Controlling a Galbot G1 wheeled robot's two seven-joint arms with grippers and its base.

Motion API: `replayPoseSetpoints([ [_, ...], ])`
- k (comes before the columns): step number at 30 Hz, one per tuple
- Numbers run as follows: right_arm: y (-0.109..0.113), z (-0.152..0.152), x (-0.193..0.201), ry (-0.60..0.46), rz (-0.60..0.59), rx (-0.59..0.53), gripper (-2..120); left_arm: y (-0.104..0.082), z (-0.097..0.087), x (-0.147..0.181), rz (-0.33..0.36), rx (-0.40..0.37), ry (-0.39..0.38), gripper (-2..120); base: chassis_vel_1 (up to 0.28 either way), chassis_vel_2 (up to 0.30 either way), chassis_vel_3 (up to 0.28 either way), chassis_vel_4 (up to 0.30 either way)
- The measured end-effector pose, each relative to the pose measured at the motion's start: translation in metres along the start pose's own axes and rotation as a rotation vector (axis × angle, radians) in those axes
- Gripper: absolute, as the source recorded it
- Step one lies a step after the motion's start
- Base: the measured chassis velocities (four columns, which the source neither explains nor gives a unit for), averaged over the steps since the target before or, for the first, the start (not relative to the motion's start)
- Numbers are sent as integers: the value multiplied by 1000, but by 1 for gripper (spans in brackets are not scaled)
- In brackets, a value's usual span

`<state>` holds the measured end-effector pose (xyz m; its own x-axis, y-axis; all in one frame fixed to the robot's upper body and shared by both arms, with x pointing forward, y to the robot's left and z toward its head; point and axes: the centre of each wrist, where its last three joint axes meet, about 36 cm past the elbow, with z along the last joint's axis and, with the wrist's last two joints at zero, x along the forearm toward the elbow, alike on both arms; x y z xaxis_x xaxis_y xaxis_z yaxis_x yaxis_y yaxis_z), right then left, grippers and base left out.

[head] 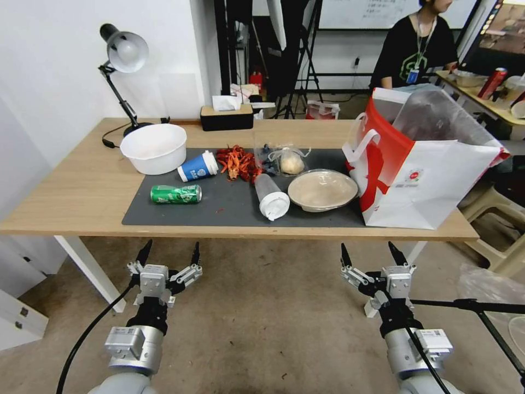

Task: Pick up the trash from the table and place it into the takeout bag.

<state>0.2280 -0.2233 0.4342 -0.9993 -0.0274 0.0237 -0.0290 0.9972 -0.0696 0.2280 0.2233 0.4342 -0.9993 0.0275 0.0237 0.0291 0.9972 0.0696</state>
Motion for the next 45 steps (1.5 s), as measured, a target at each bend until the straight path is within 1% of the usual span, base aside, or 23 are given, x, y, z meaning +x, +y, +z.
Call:
replayPoseSetpoints([
  [23,0,0,0,0,0,0,100,0,-1,-1,-1,6,5,100,0,0,0,0],
  [26,-5,-8,-6,3,16,-12,100,-7,-23,-7,-3,87,29,100,0,0,0,0],
  [27,-5,-8,-6,3,16,-12,100,-7,-23,-7,-3,87,29,100,0,0,0,0],
  [30,-19,-32,-19,5,59,-40,100,-13,-48,-13,8,181,51,100,0,0,0,0],
  [31,-21,-36,-21,6,65,-44,100,-14,-51,-13,10,198,49,100,0,0,0,0],
  [32,-21,-36,-21,6,65,-44,100,-14,-51,-13,10,198,49,100,0,0,0,0],
  [33,-28,-51,-26,6,82,-61,100,-15,-56,-14,15,230,42,100,0,0,0,0],
  [35,-36,-68,-31,8,99,-79,100,-15,-57,-14,18,235,40,100,0,0,0,0],
  [36,-36,-68,-31,8,99,-79,100,-15,-57,-14,18,235,40,100,0,0,0,0],
  [38,-42,-84,-35,7,111,-94,100,-15,-56,-14,19,235,31,100,0,0,0,0],
  [42,-43,-83,-38,-19,93,-124,100,-16,-54,-14,20,233,27,100,0,0,0,0],
  [45,-38,-70,-52,-86,54,-223,100,-16,-52,-14,22,229,19,100,0,0,0,0],
])
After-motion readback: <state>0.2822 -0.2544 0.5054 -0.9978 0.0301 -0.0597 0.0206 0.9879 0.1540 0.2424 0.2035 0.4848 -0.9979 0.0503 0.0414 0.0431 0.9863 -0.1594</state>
